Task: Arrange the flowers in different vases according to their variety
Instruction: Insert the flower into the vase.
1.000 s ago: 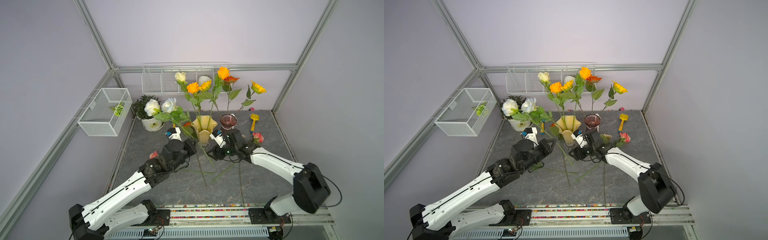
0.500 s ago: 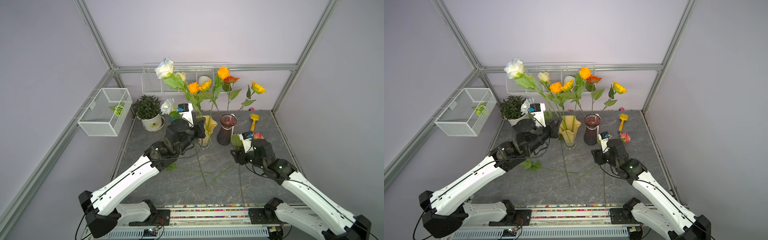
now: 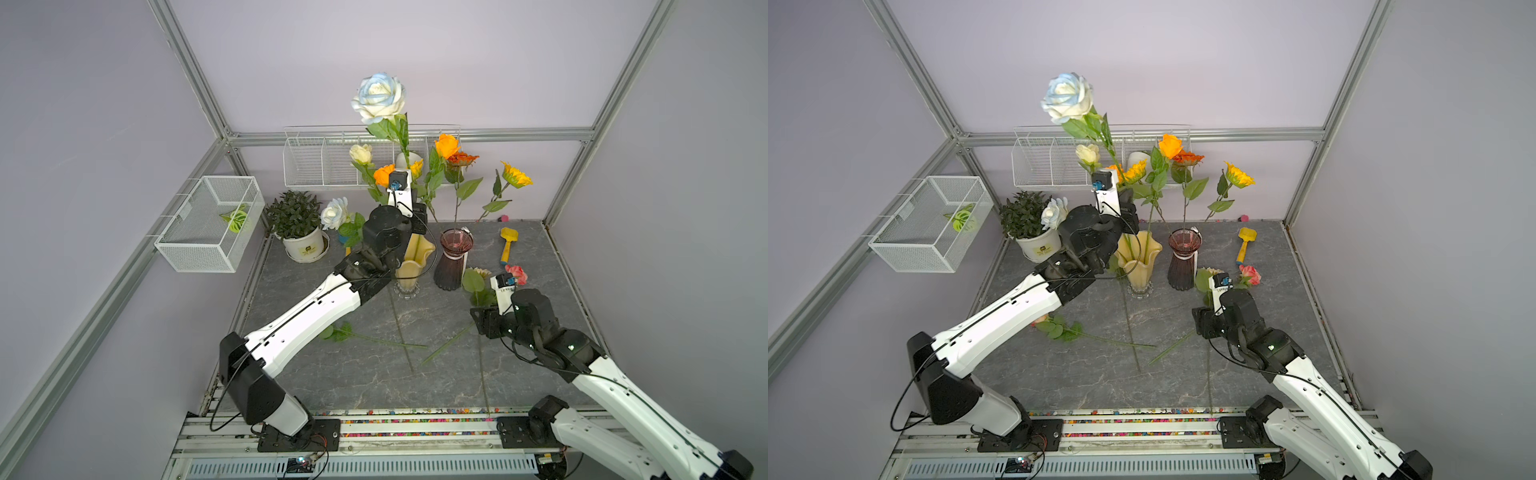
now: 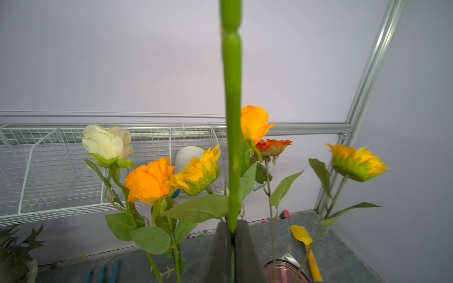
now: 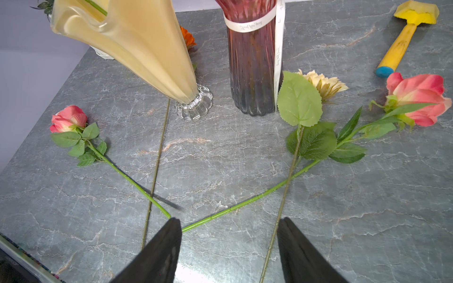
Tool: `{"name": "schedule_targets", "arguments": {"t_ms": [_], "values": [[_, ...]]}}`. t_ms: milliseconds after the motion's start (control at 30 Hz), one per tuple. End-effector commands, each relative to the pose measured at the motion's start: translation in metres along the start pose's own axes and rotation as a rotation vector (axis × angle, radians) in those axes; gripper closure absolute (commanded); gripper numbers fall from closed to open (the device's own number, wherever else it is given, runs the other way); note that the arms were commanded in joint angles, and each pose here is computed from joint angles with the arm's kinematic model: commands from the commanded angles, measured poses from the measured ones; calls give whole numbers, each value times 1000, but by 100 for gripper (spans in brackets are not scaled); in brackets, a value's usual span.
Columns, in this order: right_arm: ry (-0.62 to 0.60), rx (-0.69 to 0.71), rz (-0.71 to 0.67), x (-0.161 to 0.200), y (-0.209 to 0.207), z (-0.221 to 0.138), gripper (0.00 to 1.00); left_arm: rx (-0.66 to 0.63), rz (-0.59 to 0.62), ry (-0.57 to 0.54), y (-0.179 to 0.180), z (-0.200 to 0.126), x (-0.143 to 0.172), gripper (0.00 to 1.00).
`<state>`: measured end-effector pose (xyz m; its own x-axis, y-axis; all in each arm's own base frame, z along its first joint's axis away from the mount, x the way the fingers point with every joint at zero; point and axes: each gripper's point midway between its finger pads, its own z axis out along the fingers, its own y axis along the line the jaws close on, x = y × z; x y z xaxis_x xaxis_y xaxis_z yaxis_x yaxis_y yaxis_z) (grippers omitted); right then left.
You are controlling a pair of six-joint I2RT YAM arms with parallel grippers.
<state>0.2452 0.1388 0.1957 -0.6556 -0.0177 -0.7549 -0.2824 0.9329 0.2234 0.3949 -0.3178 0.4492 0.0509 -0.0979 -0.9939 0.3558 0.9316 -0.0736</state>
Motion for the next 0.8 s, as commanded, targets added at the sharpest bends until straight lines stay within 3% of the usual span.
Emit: {"name": "schedule_targets", "arguments": {"t_ms": [0,200,400,567,600,767], "values": [[10,26,18,8,-7,-1,32,-51,45,-24,8,18,7,100],[18,35,18,11,-9,-1,32,-47,-9,76,1,34,63,100],[33,41,18,13,-10,-1,31,-33,-103,187,-1,28,114,100],[45,57,16,12,-12,-5,28,6,-155,289,-7,15,140,100],[47,60,15,12,-12,-6,28,12,-160,310,-9,13,144,97],[56,60,17,11,-12,-10,27,26,-159,383,-19,1,156,54]]}}
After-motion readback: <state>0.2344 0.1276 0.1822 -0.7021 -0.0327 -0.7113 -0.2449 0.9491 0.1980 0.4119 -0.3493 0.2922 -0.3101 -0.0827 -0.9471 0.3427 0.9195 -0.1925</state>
